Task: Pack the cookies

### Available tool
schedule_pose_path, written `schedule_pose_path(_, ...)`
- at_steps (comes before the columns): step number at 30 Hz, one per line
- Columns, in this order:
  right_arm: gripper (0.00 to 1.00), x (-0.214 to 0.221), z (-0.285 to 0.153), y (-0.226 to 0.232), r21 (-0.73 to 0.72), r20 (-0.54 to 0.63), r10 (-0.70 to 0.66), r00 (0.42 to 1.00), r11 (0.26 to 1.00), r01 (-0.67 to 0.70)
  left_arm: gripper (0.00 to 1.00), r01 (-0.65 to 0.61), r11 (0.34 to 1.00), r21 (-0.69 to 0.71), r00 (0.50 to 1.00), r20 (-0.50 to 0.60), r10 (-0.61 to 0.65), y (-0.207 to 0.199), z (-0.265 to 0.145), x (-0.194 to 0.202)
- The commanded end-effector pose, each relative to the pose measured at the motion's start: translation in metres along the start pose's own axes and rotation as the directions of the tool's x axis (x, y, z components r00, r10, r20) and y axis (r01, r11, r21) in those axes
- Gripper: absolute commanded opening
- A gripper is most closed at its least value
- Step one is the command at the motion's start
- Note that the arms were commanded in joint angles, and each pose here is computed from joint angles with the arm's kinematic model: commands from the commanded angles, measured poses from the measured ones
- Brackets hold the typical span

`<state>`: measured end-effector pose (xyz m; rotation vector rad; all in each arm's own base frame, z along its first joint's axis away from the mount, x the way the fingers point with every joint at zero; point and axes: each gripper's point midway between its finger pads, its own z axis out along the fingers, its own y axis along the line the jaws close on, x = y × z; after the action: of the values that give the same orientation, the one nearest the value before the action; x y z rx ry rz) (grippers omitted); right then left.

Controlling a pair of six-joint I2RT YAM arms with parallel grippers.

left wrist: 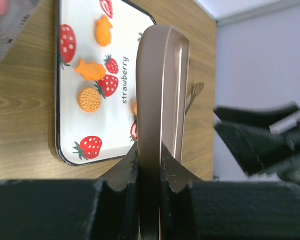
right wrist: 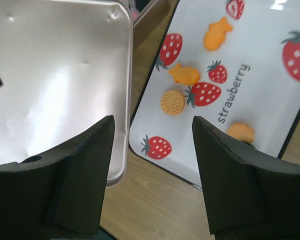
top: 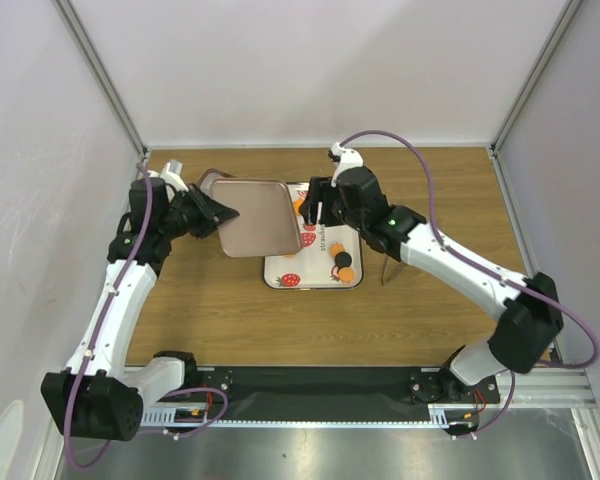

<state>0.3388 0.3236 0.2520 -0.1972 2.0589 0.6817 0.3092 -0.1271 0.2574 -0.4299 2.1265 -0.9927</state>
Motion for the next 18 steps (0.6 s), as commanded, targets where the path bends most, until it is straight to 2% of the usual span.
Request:
schedule_pose_path(1,0.7,-0.043,-0.035,0.018,-0.028,0.203,-0.111,0.973,0.992,0.119,0.0,0.075,0.996,-0.049,0.99,0.123,-0.069,-0.019,-0.025,-0.029)
schedule_pose_path(3,0.73,-0.034,-0.049,0.04,-0.075,0.248,-0.181,0.952,0.976,0.205,0.0,0.14,0.978,-0.154,0.983,0.137,-0.119,-0.002,-0.028,-0.028)
schedule_pose_path(4,0.75,-0.032,-0.055,0.046,-0.069,0.273,-0.271,0.923,0.951,0.3,0.0,0.173,0.97,-0.171,0.977,0.157,-0.147,-0.005,-0.033,-0.033)
schedule_pose_path(5,0.77,-0.036,-0.062,0.06,-0.079,0.328,-0.3,0.896,0.936,0.343,0.0,0.209,0.952,-0.225,0.973,0.142,-0.181,0.004,-0.036,-0.026)
schedule_pose_path(6,0.79,-0.017,-0.069,0.078,-0.095,0.335,-0.354,0.873,0.909,0.405,0.0,0.23,0.939,-0.257,0.97,0.145,-0.197,0.009,-0.036,-0.026)
schedule_pose_path(7,0.79,-0.016,-0.076,0.085,-0.075,0.368,-0.445,0.816,0.861,0.503,0.0,0.261,0.929,-0.263,0.962,0.15,-0.228,0.007,-0.038,-0.027)
schedule_pose_path(10,0.84,0.004,-0.09,0.115,-0.085,0.427,-0.537,0.727,0.777,0.624,0.0,0.331,0.897,-0.292,0.943,0.14,-0.303,0.01,-0.041,-0.018)
schedule_pose_path(11,0.84,0.003,-0.091,0.12,-0.061,0.449,-0.582,0.678,0.737,0.673,0.0,0.348,0.889,-0.297,0.937,0.139,-0.321,0.011,-0.042,-0.015)
schedule_pose_path(18,0.86,0.023,-0.083,0.145,-0.009,0.472,-0.717,0.513,0.578,0.816,0.0,0.418,0.866,-0.275,0.908,0.124,-0.399,0.004,-0.046,-0.007)
